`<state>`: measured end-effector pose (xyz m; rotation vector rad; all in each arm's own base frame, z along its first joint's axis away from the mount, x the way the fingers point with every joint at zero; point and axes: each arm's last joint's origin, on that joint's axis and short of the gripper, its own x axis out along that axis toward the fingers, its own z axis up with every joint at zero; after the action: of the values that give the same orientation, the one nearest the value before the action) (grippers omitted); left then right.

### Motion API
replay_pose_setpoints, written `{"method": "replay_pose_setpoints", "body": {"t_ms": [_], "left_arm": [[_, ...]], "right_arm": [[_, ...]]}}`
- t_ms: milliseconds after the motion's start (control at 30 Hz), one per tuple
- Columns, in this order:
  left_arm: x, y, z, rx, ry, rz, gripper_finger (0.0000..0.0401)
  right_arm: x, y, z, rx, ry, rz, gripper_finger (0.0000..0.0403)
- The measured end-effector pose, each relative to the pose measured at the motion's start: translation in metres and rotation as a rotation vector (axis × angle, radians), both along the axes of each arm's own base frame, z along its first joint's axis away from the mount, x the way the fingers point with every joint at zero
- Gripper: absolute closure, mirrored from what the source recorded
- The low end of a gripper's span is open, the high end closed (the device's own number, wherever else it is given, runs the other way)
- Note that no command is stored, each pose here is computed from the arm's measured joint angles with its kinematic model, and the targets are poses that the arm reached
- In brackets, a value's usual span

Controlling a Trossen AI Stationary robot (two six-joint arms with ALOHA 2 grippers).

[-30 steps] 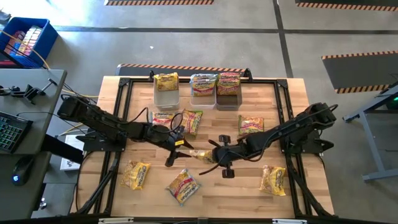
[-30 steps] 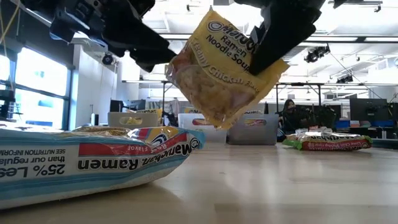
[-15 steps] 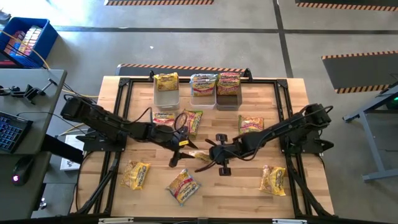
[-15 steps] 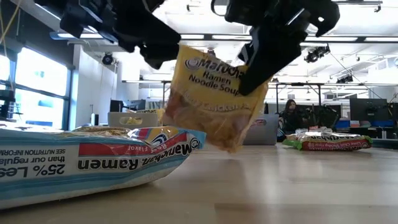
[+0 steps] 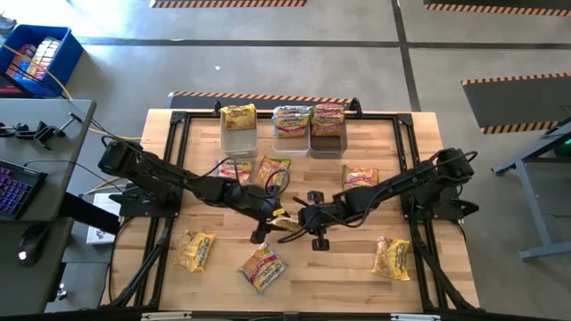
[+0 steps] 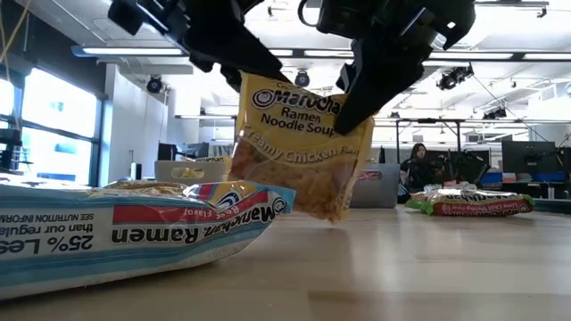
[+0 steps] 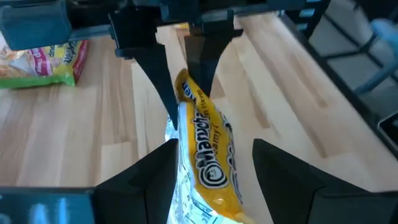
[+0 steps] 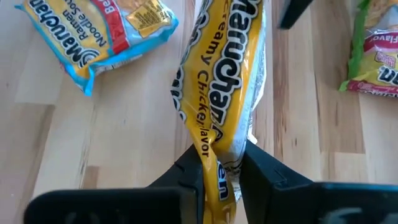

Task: Sort Maruchan noodles
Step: Put the middle yellow noodle pack into the gray bin

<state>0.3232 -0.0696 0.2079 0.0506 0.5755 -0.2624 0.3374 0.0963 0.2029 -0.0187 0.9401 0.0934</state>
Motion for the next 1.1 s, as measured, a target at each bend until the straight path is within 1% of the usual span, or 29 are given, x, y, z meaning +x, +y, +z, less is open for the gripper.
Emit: {"method": "replay_pose_setpoints", "body": {"t_ms": [100,233,367,600,733,833,967,1100], "left_arm": [[0.0,0.0,0.002,0.045,0.038,-0.023,0.0203],[0.0,-0.002,0.003,0.07,0.031,-0.043,0.0203],[-0.002,-0.004,0.001,0.098,0.05,-0.034,0.0203],[0.001,-0.007,-0.011,0.117,0.095,-0.035,0.0203],[0.003,-0.008,-0.02,0.135,0.117,-0.047,0.0203],[0.005,-0.009,-0.021,0.141,0.101,-0.052,0.0204],[0.005,-0.009,-0.021,0.14,0.099,-0.048,0.0217],[0.006,-0.008,-0.02,0.155,0.09,-0.056,0.025]], "right_arm": [[0.002,-0.003,0.001,0.004,-0.014,-0.005,0.0361],[0.006,-0.007,0.003,0.039,-0.035,0.009,0.0362],[0.009,-0.012,0.002,0.063,-0.048,0.007,0.0363],[0.018,-0.018,-0.002,0.113,-0.081,0.031,0.0363],[0.02,-0.02,-0.002,0.118,-0.094,0.022,0.0363],[0.02,-0.022,-0.002,0.121,-0.095,0.017,0.0363],[0.021,-0.022,-0.001,0.121,-0.1,0.017,0.0363],[0.021,-0.021,-0.001,0.12,-0.11,0.02,0.0363]]}}
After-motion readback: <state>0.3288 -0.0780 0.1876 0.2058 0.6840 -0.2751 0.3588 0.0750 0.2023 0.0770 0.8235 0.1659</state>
